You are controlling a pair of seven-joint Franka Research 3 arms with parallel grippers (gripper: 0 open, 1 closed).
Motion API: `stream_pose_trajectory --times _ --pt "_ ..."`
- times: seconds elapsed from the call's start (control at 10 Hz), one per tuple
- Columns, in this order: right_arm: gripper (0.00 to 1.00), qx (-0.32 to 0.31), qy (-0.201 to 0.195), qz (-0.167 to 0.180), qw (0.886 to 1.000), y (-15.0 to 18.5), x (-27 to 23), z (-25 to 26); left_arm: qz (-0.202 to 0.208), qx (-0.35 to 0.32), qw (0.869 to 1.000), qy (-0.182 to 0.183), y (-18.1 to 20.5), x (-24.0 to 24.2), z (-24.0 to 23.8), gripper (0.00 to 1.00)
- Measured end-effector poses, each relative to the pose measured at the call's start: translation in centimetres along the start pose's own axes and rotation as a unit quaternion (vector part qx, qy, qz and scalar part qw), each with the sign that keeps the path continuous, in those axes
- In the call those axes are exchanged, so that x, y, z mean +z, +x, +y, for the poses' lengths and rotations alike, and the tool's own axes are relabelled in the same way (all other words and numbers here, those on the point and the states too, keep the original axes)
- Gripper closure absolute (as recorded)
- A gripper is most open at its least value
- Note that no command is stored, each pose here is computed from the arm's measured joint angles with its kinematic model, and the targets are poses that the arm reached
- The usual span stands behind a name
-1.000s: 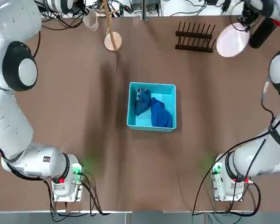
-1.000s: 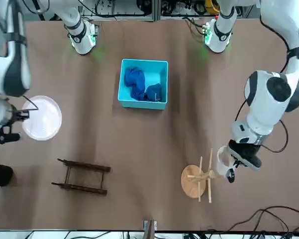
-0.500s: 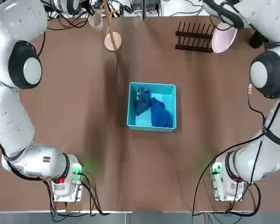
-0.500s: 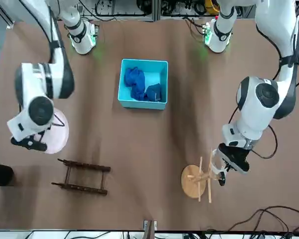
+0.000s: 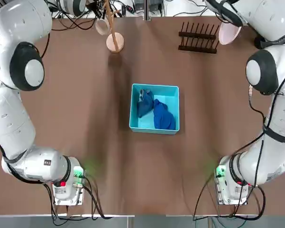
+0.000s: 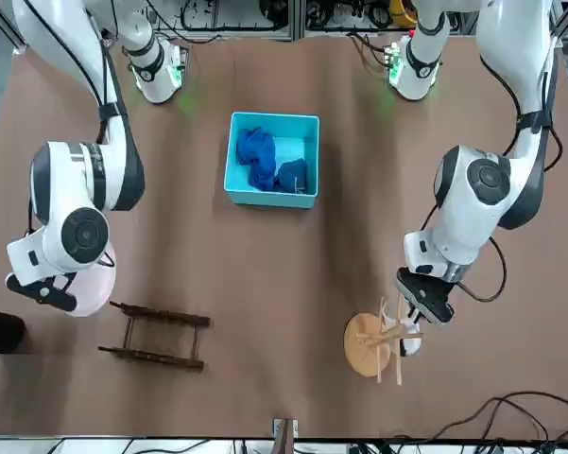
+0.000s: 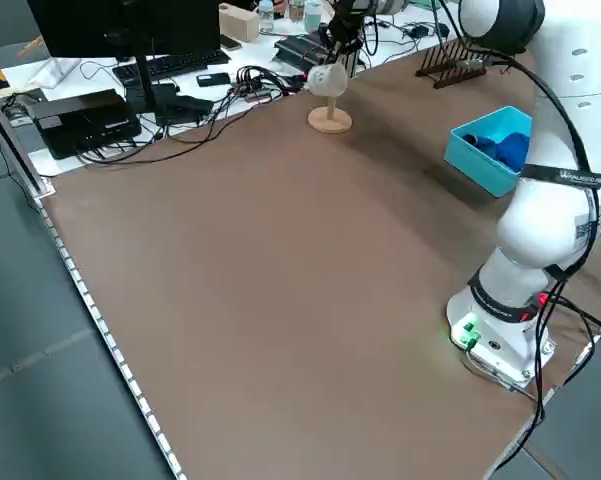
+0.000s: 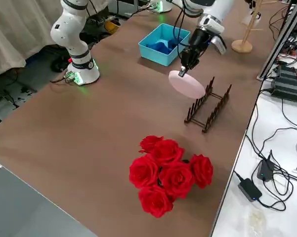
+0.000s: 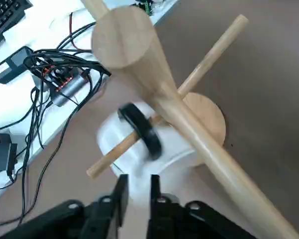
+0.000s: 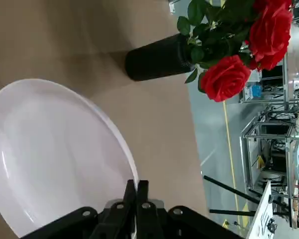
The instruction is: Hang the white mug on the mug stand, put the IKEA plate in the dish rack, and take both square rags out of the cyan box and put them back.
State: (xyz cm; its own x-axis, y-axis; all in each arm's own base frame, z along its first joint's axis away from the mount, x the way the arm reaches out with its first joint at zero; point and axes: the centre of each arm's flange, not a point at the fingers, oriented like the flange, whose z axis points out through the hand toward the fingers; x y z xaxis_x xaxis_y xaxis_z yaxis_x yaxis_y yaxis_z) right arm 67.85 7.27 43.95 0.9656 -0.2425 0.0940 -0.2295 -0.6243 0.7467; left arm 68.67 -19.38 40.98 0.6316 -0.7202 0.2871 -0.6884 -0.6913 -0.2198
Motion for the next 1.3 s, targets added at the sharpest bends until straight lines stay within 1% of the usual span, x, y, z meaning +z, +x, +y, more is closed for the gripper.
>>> stream_pose_trajectory --times 0.2,0.3,0.4,0.5,0.6,0.7,0.8,1.0,1.2,1.3 --pt "0.98 0.014 -0.014 0.016 1.000 0.8 0.2 -1.2 -0.043 -0.015 0.999 -0.018 -0.9 0.6 0.2 0.35" --pt "0.98 0.028 -0.017 0.023 0.999 1.1 0.3 -1.9 -0.065 -0.031 0.997 -0.026 -1.5 0.6 -0.1 0.22" --pt "0.98 0.041 -0.016 0.035 0.998 1.5 0.2 -2.3 -0.092 -0.052 0.994 -0.031 -2.3 -0.2 -0.6 0.06" --pt "0.98 0.050 -0.012 0.051 0.997 1.9 -0.2 -2.5 -0.121 -0.075 0.989 -0.035 -3.1 -2.1 -1.2 0.00" --pt "0.98 0.061 -0.003 0.064 0.996 2.2 -0.6 -2.6 -0.136 -0.095 0.986 -0.035 -3.4 -4.8 -1.5 0.00" --pt "0.98 0.068 0.006 0.076 0.995 2.5 -0.8 -2.9 -0.136 -0.116 0.983 -0.041 -3.8 -7.7 -1.9 0.00" --pt "0.98 0.071 0.009 0.081 0.994 2.7 -0.7 -3.4 -0.140 -0.138 0.979 -0.051 -4.5 -10.3 -2.4 0.00" --pt "0.98 0.078 0.003 0.099 0.992 3.2 -0.2 -4.2 -0.152 -0.191 0.966 -0.082 -6.3 -15.0 -2.7 0.01" --pt "0.98 0.085 -0.008 0.109 0.990 3.5 0.5 -4.9 -0.164 -0.237 0.953 -0.099 -6.6 -18.7 0.3 0.01" --pt "0.98 0.089 -0.010 0.109 0.990 3.6 0.8 -5.0 -0.165 -0.247 0.949 -0.104 -5.8 -19.7 3.2 0.01"
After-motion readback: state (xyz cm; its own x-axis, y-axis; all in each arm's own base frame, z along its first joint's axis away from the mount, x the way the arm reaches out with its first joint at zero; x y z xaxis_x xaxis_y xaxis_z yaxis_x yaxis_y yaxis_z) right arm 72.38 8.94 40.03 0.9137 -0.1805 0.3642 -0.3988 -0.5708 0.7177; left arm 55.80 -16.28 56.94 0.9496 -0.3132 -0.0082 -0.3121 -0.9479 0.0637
